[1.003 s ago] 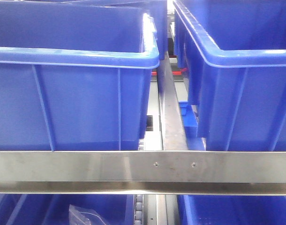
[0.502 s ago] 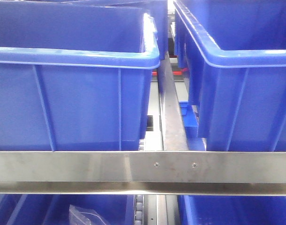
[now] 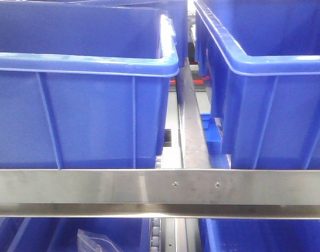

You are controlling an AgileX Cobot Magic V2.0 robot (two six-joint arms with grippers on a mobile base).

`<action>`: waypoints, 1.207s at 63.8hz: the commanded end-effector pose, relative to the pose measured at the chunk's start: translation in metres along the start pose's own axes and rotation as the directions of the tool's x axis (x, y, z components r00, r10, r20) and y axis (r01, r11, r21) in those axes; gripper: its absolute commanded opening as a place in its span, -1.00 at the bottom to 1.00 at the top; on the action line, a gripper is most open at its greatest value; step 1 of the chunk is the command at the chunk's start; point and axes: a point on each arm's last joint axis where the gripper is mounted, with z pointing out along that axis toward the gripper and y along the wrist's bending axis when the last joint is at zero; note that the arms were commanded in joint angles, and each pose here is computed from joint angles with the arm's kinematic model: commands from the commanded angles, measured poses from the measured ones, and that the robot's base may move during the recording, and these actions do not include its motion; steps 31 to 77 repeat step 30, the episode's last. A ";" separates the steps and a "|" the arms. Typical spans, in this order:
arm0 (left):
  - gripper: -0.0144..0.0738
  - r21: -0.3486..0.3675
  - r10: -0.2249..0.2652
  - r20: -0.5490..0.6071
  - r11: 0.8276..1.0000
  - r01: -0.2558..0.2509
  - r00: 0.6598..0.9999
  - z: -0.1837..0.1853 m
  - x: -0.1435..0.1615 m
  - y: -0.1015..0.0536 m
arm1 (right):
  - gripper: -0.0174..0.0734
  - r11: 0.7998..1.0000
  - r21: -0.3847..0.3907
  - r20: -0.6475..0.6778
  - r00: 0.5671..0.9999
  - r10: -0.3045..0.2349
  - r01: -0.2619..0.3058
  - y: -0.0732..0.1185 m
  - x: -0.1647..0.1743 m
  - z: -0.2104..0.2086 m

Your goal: Place yellow foam block on left shelf second layer

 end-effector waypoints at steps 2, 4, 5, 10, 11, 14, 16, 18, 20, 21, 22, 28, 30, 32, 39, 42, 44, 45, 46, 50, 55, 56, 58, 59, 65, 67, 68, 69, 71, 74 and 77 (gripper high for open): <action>-0.39 0.002 -0.009 0.073 1.000 0.009 0.997 -0.001 0.000 0.000 | -0.51 1.000 -0.010 0.139 0.990 -0.018 0.019 0.002 -0.017 -0.003; -0.39 0.002 -0.009 0.073 1.000 0.009 0.997 -0.001 0.000 0.000 | -0.51 1.000 -0.010 0.139 0.990 -0.018 0.019 0.002 -0.017 -0.003; -0.39 0.002 -0.009 0.073 1.000 0.009 0.997 -0.001 0.000 0.000 | -0.51 1.000 -0.010 0.139 0.990 -0.018 0.019 0.002 -0.017 -0.003; -0.39 0.002 -0.009 0.073 1.000 0.009 0.997 -0.001 0.000 0.000 | -0.51 1.000 -0.010 0.139 0.990 -0.018 0.019 0.002 -0.017 -0.003; -0.39 0.002 -0.009 0.073 1.000 0.009 0.997 -0.001 0.000 0.000 | -0.51 1.000 -0.010 0.139 0.990 -0.018 0.019 0.002 -0.017 -0.003; -0.39 0.002 -0.009 0.073 1.000 0.009 0.997 -0.001 0.000 0.000 | -0.51 1.000 -0.010 0.139 0.990 -0.018 0.019 0.002 -0.017 -0.003; -0.39 0.002 -0.009 0.073 1.000 0.009 0.997 -0.001 0.000 0.000 | -0.51 1.000 -0.010 0.139 0.990 -0.018 0.019 0.002 -0.017 -0.003; -0.39 0.002 -0.009 0.073 1.000 0.009 0.997 -0.001 0.000 0.000 | -0.51 1.000 -0.010 0.139 0.990 -0.018 0.019 0.002 -0.017 -0.003; -0.39 0.002 -0.009 0.073 1.000 0.009 0.997 -0.001 0.000 0.000 | -0.51 1.000 -0.010 0.139 0.990 -0.018 0.019 0.002 -0.017 -0.003; -0.39 0.002 -0.009 0.073 1.000 0.009 0.997 -0.001 0.000 0.000 | -0.51 1.000 -0.010 0.139 0.990 -0.018 0.019 0.002 -0.017 -0.003; -0.39 0.002 -0.009 0.073 1.000 0.009 0.997 -0.001 0.000 0.000 | -0.51 1.000 -0.010 0.139 0.990 -0.018 0.019 0.002 -0.017 -0.003; -0.39 0.002 -0.009 0.073 1.000 0.009 0.997 -0.001 0.000 0.000 | -0.51 1.000 -0.010 0.139 0.990 -0.018 0.019 0.002 -0.017 -0.003; -0.39 0.002 -0.009 0.073 1.000 0.009 0.997 -0.001 0.000 0.000 | -0.51 1.000 -0.010 0.139 0.990 -0.018 0.019 0.002 -0.017 -0.003; -0.39 0.002 -0.009 0.073 1.000 0.009 0.997 -0.001 0.000 0.000 | -0.51 1.000 -0.010 0.139 0.990 -0.018 0.019 0.002 -0.017 -0.003; -0.39 0.002 -0.009 0.073 1.000 0.009 0.997 -0.001 0.000 0.000 | -0.51 1.000 -0.010 0.139 0.990 -0.018 0.019 0.002 -0.017 -0.003; -0.39 0.002 -0.009 0.073 1.000 0.009 0.997 -0.001 0.000 0.000 | -0.51 1.000 -0.010 0.139 0.990 -0.018 0.019 0.002 -0.017 -0.003; -0.39 0.002 -0.009 0.073 1.000 0.009 0.997 -0.001 0.000 0.000 | -0.51 1.000 -0.010 0.139 0.990 -0.018 0.019 0.002 -0.017 -0.003; -0.39 0.002 -0.009 0.073 1.000 0.009 0.997 -0.001 0.000 0.000 | -0.51 1.000 -0.010 0.139 0.990 -0.018 0.019 0.002 -0.017 -0.003; -0.39 0.002 -0.009 0.073 1.000 0.009 0.997 -0.001 0.000 0.000 | -0.51 1.000 -0.010 0.139 0.990 -0.018 0.019 0.002 -0.017 -0.003; -0.39 0.002 -0.009 0.073 1.000 0.009 0.997 -0.001 0.000 0.000 | -0.51 1.000 -0.010 0.139 0.990 -0.018 0.019 0.002 -0.017 -0.003; -0.39 0.002 -0.009 0.073 1.000 0.009 0.997 -0.001 0.000 0.000 | -0.51 1.000 -0.010 0.139 0.990 -0.018 0.019 0.002 -0.017 -0.003; -0.39 0.002 -0.009 0.073 1.000 0.009 0.997 -0.001 0.000 0.000 | -0.51 1.000 -0.010 0.139 0.990 -0.018 0.019 0.002 -0.017 -0.003; -0.39 0.002 -0.009 0.073 1.000 0.009 0.997 -0.001 0.000 0.000 | -0.51 1.000 -0.010 0.139 0.990 -0.018 0.019 0.002 -0.017 -0.003; -0.39 0.002 -0.009 0.073 1.000 0.009 0.997 -0.001 0.000 0.000 | -0.51 1.000 -0.010 0.139 0.990 -0.018 0.019 0.002 -0.017 -0.003; -0.39 0.002 -0.009 0.073 1.000 0.009 0.997 -0.001 0.000 0.000 | -0.51 1.000 -0.010 0.139 0.990 -0.018 0.019 0.002 -0.017 -0.003; -0.39 0.002 -0.009 0.073 1.000 0.009 0.997 -0.001 0.000 0.000 | -0.51 1.000 -0.010 0.139 0.990 -0.018 0.019 0.002 -0.017 -0.003; -0.39 0.002 -0.009 0.073 1.000 0.009 0.997 -0.001 0.000 0.000 | -0.51 1.000 -0.010 0.139 0.990 -0.018 0.019 0.002 -0.017 -0.003; -0.39 0.002 -0.009 0.073 1.000 0.009 0.997 -0.001 0.000 0.000 | -0.51 1.000 -0.010 0.139 0.990 -0.018 0.019 0.002 -0.017 -0.003; -0.39 0.002 -0.009 0.073 1.000 0.009 0.997 -0.001 0.000 0.000 | -0.51 1.000 -0.010 0.139 0.990 -0.018 0.019 0.002 -0.017 -0.003; -0.39 0.002 -0.009 0.073 1.000 0.009 0.997 -0.001 0.000 0.000 | -0.51 1.000 -0.010 0.139 0.990 -0.018 0.019 0.002 -0.017 -0.003; -0.39 0.002 -0.009 0.073 1.000 0.009 0.997 -0.001 0.000 0.000 | -0.51 1.000 -0.010 0.139 0.990 -0.018 0.019 0.002 -0.017 -0.003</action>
